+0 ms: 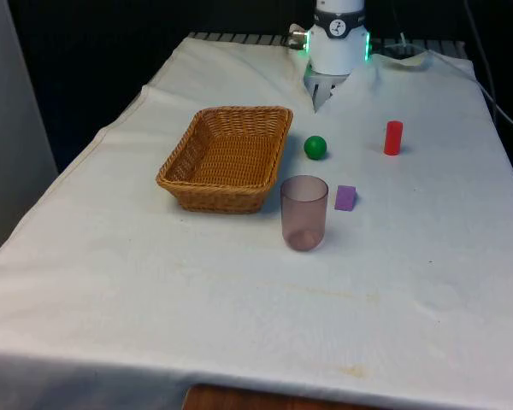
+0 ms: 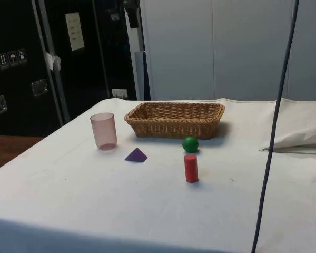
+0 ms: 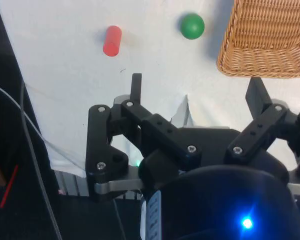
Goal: Pick up the triangular block and place it into the basket.
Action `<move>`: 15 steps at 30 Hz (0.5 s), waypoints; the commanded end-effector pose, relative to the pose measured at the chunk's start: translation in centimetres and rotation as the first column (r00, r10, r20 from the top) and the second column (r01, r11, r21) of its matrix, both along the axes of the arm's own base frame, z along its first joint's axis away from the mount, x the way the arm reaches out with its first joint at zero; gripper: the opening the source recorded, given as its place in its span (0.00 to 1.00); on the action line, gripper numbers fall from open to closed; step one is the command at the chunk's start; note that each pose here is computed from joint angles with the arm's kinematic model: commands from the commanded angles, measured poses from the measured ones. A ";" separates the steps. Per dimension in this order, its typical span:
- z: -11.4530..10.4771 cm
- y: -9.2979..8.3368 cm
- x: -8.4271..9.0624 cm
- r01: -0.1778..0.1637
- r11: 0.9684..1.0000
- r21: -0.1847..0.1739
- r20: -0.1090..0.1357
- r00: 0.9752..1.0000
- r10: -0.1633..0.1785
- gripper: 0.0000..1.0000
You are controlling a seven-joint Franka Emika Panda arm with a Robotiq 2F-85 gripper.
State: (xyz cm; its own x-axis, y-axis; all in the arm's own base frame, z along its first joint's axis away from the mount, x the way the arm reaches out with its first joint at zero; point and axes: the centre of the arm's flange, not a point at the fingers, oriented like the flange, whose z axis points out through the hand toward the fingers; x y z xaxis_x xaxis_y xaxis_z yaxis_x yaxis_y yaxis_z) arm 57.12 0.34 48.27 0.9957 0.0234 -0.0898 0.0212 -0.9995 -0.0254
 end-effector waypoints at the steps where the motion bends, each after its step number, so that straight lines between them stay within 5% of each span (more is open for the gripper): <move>1: 0.0 0.2 0.0 0.000 1.000 -0.001 0.001 1.000 0.000 1.00; 15: -3.3 1.8 0.3 0.065 0.998 -0.020 0.031 0.997 -0.064 1.00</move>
